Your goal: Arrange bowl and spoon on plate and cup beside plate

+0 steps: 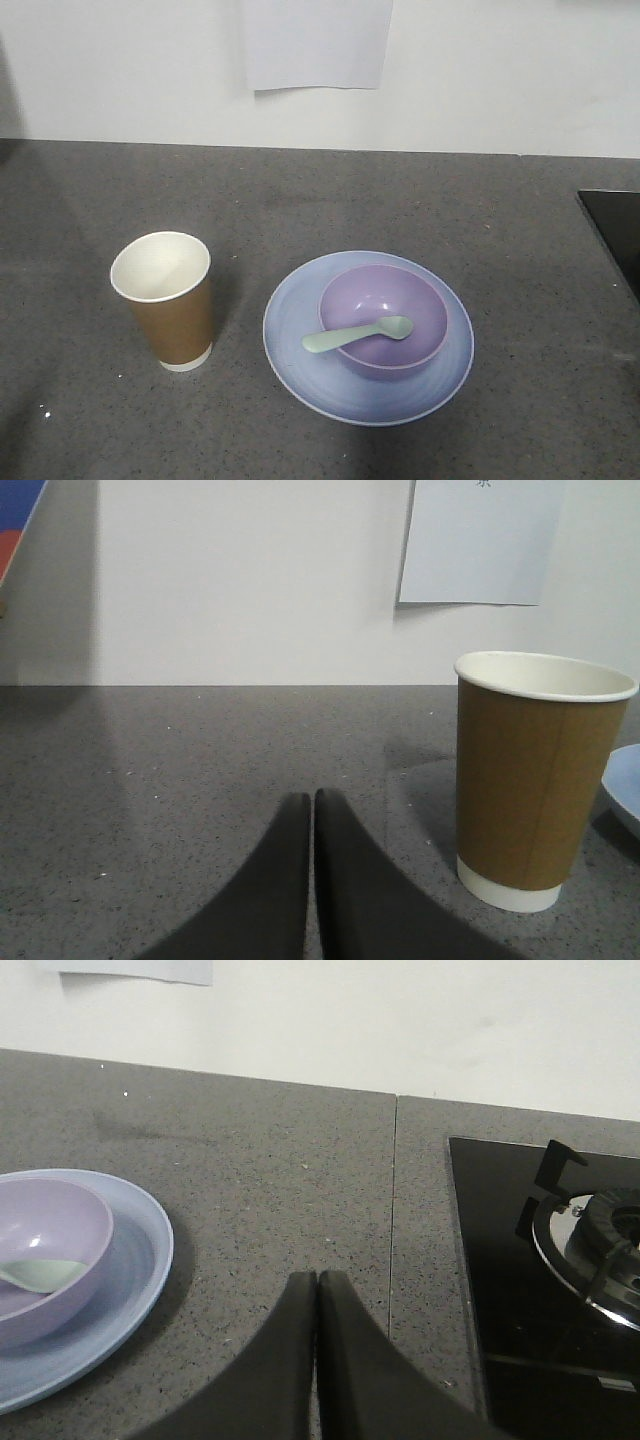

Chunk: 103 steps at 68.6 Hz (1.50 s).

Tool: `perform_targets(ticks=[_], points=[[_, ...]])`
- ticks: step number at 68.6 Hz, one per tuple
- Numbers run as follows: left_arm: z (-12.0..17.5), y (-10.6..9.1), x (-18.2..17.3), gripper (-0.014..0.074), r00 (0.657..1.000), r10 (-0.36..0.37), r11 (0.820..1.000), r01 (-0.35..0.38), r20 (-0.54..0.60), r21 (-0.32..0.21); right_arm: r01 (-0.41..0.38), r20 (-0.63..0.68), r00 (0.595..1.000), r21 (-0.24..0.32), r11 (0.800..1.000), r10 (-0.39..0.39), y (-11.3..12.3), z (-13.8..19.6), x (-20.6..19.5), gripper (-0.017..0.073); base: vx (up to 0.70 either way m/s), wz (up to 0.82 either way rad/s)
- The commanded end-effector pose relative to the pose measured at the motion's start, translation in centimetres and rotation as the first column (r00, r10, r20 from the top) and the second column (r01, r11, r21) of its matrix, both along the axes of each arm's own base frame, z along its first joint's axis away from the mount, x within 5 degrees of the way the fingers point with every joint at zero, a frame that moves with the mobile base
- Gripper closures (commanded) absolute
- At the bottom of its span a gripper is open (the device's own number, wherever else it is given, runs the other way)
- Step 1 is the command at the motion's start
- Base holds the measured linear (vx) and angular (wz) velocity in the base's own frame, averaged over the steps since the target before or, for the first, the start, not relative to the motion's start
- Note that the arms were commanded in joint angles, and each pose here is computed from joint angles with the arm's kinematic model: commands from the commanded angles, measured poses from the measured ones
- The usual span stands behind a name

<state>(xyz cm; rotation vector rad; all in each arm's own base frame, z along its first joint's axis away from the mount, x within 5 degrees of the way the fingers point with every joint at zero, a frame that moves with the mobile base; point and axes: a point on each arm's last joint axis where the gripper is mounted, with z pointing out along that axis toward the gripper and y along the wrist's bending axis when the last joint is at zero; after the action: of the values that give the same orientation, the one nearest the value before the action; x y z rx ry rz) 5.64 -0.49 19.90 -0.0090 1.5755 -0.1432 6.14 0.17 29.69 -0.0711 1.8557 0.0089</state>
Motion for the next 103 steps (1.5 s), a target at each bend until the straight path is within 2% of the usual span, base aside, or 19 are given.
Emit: perform_targets(ticks=[1, 11, 23, 51, 62, 103], points=[[1.4, 0.1, -0.2, 0.0600, 0.994, 0.007, 1.000, -0.005, 0.109, -0.015, 0.011, 0.154, 0.988, 0.021, 1.000, -0.014, 0.0, -0.4, 0.0, 0.0570, 0.00, 0.00], [1.4, 0.1, -0.2, 0.0600, 0.994, 0.007, 1.000, -0.005, 0.109, -0.015, 0.027, 0.211, 0.977, 0.062, 0.998, -0.040, -0.1, -3.0, -0.7, 0.0570, 0.00, 0.00], [1.4, 0.1, -0.2, 0.0600, 0.994, 0.007, 1.000, -0.005, 0.109, -0.015, 0.039, 0.287, 0.956, 0.080, 0.996, -0.061, -0.2, -5.7, -1.4, 0.0570, 0.00, 0.00], [1.4, 0.1, -0.2, 0.0600, 0.994, 0.007, 1.000, -0.005, 0.109, -0.015, 0.027, 0.374, 0.925, 0.114, 0.993, -0.068, -0.1, -9.1, -0.6, 0.0570, 0.00, 0.00], [1.3, 0.1, -0.2, 0.0600, 0.995, 0.006, 1.000, -0.005, 0.102, -0.014, 0.024, 0.398, 0.915, 0.119, 0.993, -0.070, -0.1, -9.0, -0.6, 0.0570, 0.00, 0.00], [1.2, 0.1, -0.2, 0.0600, 0.996, 0.006, 1.000, -0.005, 0.093, -0.013, 0.024, 0.393, 0.917, 0.119, 0.993, -0.070, -0.1, -9.0, -0.6, 0.0570, 0.00, 0.00]])
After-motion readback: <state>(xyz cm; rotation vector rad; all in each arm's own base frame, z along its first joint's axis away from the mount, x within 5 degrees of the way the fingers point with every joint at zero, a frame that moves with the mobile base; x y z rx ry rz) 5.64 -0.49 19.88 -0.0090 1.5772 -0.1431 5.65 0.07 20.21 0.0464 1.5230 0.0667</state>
